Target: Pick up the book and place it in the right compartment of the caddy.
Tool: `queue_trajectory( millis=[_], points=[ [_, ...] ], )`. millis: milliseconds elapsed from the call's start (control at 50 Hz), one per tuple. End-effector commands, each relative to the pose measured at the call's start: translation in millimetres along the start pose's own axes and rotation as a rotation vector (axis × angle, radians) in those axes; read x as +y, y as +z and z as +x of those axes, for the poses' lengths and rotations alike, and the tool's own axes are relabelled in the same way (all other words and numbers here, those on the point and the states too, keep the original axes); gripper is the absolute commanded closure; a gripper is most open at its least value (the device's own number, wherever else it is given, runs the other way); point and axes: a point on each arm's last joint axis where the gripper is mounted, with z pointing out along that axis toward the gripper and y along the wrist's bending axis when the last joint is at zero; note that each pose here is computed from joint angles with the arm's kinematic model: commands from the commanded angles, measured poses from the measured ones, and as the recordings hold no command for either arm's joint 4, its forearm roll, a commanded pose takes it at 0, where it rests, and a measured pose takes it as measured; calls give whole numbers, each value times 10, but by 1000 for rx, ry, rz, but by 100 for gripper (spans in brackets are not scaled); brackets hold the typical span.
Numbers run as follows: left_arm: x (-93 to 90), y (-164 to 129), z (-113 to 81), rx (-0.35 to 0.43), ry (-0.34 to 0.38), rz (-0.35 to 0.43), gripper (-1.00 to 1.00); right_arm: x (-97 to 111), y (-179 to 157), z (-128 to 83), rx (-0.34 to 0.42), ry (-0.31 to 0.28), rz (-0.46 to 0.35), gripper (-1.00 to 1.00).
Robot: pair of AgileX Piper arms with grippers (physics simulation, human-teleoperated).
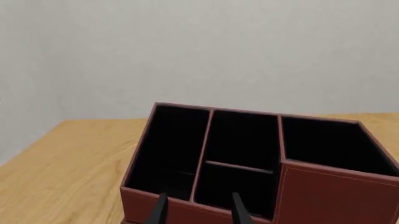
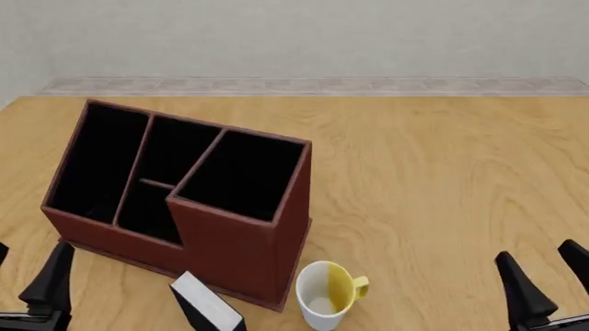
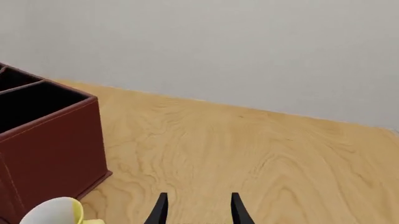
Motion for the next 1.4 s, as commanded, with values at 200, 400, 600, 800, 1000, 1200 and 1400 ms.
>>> queue_trajectory(
  millis=[200,400,600,800,1000,1200,1400],
  points=[
    [3,-2,-20,-19,18,-6,-100,84,-97,-197,88,-65,-260,-100],
    [3,-4,-50,-32,22,-5,-100,154,-62,-214,123,-108,-399,-100],
    [8,-5,-66,-41,23,-15,-100,260,10,-263,145,-140,-534,-100],
    [6,-10,-115,-61,17,-8,-100,450,149,-266,167,-163,-660,-100],
    [13,-16,-168,-79,48,-22,-100,698,291,-426,170,-156,-780,-100],
    [14,-18,-190,-86,58,-24,-100,861,370,-429,205,-170,-834,-100],
    [32,-34,-292,-114,75,-61,-100,1094,460,-448,254,-223,-908,-100]
  ],
)
